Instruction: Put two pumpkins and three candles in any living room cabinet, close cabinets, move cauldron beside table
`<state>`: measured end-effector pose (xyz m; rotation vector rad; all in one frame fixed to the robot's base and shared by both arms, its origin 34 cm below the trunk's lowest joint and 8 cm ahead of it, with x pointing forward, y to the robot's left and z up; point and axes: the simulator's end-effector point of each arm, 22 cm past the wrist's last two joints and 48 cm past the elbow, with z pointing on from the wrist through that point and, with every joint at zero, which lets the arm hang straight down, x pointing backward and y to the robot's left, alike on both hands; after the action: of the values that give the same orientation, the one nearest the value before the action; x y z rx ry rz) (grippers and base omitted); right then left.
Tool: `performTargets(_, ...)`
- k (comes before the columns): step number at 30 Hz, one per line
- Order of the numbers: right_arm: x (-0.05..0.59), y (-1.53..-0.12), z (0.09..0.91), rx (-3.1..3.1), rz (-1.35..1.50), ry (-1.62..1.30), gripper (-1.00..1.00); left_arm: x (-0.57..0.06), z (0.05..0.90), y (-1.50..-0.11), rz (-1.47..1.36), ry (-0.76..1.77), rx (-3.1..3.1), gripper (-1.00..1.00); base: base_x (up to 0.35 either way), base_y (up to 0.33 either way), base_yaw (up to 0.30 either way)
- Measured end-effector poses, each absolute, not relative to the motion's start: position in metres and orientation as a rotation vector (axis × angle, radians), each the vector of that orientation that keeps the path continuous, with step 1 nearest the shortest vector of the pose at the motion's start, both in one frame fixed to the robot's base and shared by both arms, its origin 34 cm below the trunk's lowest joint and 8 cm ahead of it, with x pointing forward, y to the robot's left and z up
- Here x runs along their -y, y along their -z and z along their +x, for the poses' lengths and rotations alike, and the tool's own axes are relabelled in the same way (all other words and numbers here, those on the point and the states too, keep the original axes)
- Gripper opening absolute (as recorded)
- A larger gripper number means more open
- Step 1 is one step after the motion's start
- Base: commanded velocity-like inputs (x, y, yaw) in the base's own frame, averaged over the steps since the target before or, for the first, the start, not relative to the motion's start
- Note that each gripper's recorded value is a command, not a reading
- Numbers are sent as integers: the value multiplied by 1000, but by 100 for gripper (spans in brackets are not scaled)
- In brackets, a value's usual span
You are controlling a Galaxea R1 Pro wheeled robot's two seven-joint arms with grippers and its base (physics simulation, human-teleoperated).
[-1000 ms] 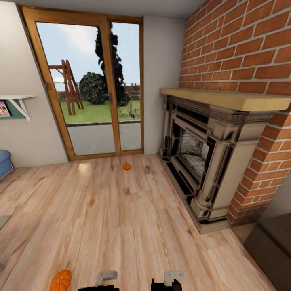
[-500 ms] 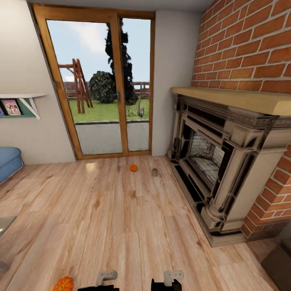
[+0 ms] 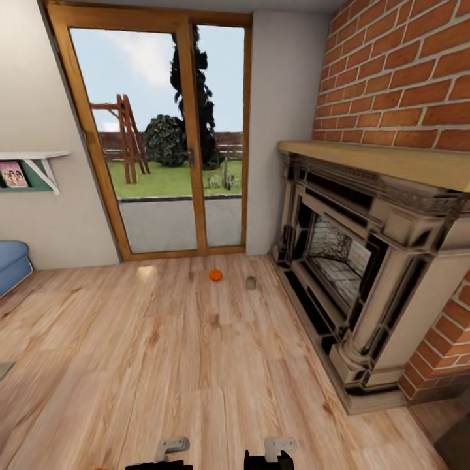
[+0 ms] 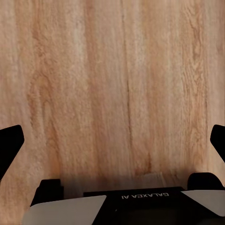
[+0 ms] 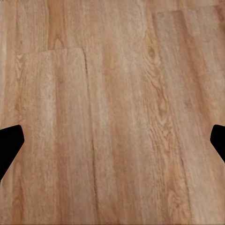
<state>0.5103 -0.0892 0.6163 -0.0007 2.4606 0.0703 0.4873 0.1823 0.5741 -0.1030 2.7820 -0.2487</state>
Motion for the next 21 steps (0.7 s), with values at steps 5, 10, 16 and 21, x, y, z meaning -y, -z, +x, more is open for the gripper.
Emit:
performTargets(5, 89, -616, 510, -2461, -1, -71, 100, -182, 487, -574, -103, 249, -2782, 100, 198, 0, 138)
performTargets(10, 89, -616, 510, -2461, 0, -70, 100, -182, 487, -574, -103, 249, -2782, 100, 198, 0, 190)
performTargets(16, 90, -616, 510, -2461, 0, -69, 100, -182, 487, -574, -103, 249, -2782, 100, 198, 0, 30)
performTargets(21, 90, -616, 510, -2461, 0, -69, 100, -182, 487, -574, -103, 249, -2782, 100, 198, 0, 4)
